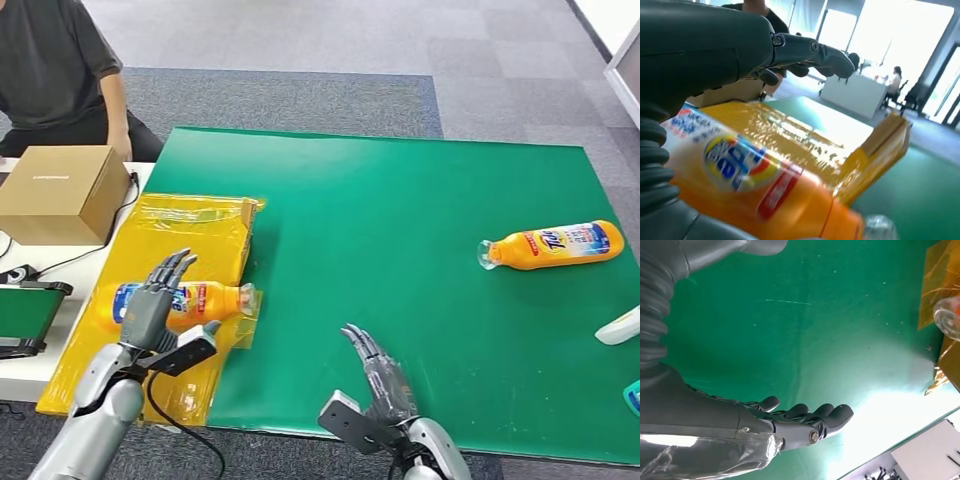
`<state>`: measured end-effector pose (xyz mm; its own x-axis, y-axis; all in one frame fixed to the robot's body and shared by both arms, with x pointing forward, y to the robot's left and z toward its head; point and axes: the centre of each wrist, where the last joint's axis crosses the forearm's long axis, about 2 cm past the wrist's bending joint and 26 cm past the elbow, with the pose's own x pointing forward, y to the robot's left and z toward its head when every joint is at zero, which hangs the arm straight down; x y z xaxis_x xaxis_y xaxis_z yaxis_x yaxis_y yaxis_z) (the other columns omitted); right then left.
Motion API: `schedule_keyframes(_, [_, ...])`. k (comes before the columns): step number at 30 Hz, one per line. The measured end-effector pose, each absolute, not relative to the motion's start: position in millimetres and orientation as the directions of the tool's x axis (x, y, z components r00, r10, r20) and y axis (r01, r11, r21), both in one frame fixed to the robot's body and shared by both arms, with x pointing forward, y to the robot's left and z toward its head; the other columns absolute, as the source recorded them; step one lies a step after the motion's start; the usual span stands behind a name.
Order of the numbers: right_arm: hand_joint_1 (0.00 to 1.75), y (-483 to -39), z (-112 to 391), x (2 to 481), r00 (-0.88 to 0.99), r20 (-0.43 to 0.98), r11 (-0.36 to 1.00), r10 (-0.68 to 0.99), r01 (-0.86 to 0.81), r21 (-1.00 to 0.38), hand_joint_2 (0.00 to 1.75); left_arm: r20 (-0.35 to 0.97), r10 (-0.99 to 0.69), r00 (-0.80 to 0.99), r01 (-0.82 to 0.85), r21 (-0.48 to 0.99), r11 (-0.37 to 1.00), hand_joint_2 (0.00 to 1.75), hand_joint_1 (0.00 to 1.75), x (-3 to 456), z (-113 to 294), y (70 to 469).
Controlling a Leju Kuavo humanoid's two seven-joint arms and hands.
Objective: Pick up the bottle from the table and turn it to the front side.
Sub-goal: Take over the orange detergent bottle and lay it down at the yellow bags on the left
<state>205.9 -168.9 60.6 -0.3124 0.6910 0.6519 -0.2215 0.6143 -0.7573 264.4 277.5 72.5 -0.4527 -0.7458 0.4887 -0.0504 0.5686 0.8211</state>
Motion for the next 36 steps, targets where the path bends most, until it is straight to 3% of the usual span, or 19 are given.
schedule_keyframes(2, [0.00,-170,60,205,-0.309,0.653,0.618,0.691,-0.217,-0.756,1.75,0.543,-0.687,-0.483,-0.131,0.731,0.669,1.75,0.00,258,79,279])
schedule_keyframes(8, [0.00,-172,57,200,-0.292,0.667,0.648,0.685,-0.173,-0.741,1.75,0.780,-0.289,-0.556,-0.137,0.257,0.957,1.75,0.00,236,94,280])
schedule_keyframes(15, [0.00,-179,54,188,-0.302,0.743,0.769,0.598,-0.045,-0.637,1.75,0.880,0.026,-0.474,0.016,-0.020,1.000,1.75,0.00,203,76,285])
schedule_keyframes(24, [0.00,-184,61,198,-0.326,0.845,0.896,0.424,0.018,-0.443,1.75,0.911,0.041,-0.410,-0.073,-0.078,0.994,1.75,0.00,176,56,310])
schedule_keyframes(36, [0.00,-177,90,222,-0.467,0.859,0.977,0.210,0.086,-0.193,1.75,0.887,0.061,-0.457,-0.138,-0.139,0.981,1.75,0.00,183,61,319])
